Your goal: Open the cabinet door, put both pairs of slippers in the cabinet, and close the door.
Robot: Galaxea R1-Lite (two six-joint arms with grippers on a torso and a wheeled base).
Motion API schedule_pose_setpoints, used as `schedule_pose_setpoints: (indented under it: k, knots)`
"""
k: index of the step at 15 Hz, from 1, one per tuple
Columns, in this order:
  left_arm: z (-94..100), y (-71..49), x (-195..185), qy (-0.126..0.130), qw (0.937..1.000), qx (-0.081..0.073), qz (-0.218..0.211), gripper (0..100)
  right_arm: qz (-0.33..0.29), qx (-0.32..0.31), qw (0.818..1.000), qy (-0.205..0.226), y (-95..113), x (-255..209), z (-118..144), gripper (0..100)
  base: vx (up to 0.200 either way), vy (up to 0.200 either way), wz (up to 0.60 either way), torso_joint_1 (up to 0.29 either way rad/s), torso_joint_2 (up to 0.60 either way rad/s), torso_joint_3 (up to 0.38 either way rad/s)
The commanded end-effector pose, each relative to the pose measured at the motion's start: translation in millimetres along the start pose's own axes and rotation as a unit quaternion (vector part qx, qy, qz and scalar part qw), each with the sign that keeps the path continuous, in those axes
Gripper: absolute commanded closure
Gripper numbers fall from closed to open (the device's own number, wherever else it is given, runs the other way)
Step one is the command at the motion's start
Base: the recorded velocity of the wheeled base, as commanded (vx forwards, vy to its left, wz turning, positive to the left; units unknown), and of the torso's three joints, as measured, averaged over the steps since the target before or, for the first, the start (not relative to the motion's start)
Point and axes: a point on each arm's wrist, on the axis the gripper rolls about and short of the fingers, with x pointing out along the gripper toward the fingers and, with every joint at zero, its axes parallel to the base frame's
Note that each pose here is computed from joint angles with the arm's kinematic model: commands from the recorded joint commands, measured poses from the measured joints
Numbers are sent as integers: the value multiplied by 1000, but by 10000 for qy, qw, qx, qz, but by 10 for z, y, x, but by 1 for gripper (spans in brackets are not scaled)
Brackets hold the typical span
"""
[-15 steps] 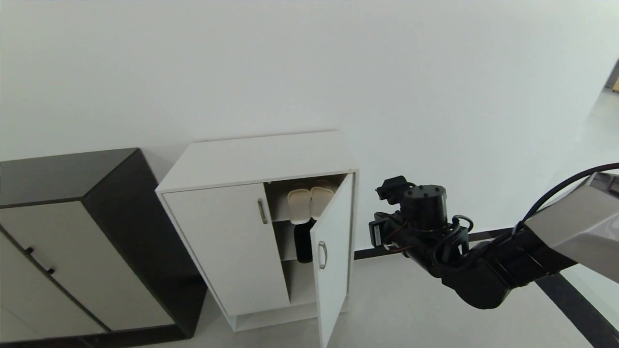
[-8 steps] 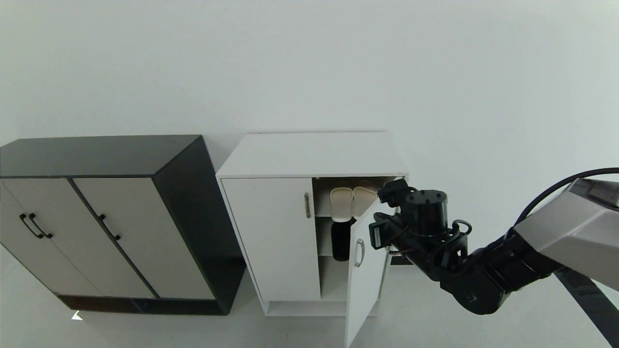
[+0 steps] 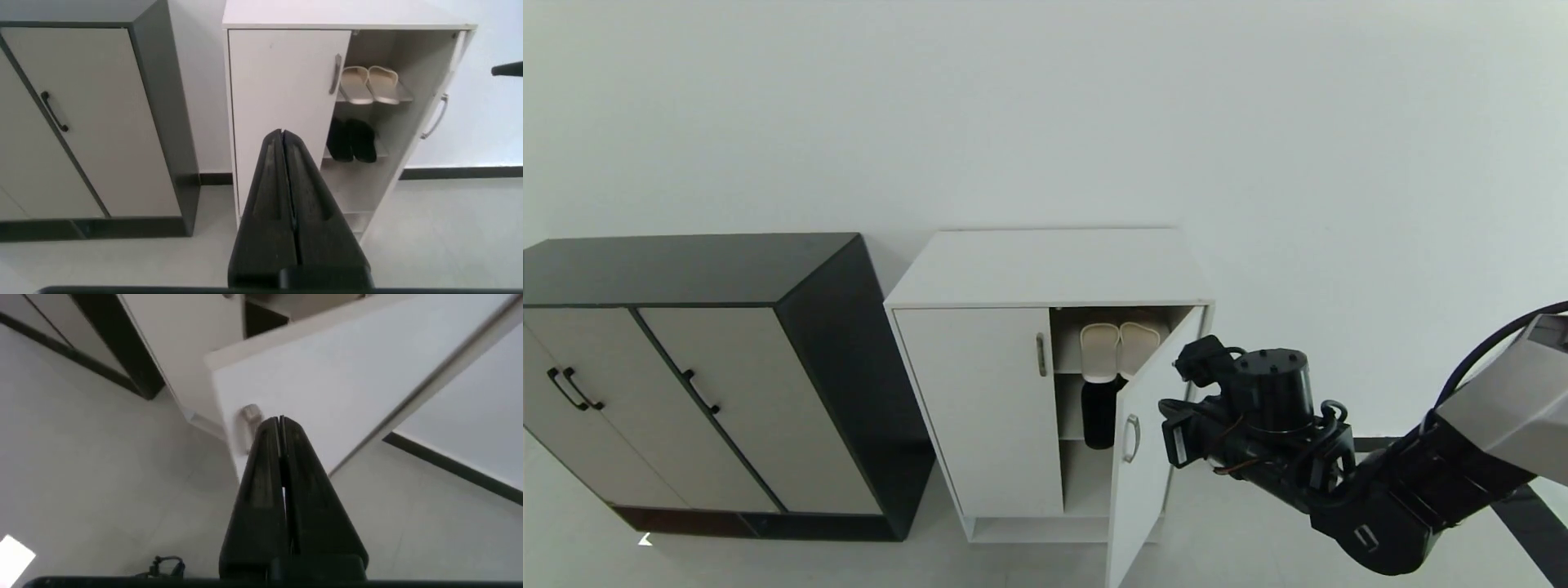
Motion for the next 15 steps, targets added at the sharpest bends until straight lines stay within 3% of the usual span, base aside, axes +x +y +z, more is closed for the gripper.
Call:
schedule_pose_setpoints:
  k: [1,8,15]
  knots:
    - [0,0,1,6,10000,-1,1,100,34,-7,9999,94,-17,-47,-43,100,200,0,0,17,7,-2]
    - [0,0,0,-2,10000,-16,1,100,40,-10,9999,154,-7,-11,-81,100,29,0,0,2,1,0]
    - [0,0,0,-2,10000,-9,1,100,42,7,10000,25,40,324,-72,100,0,0,0,0,0,0]
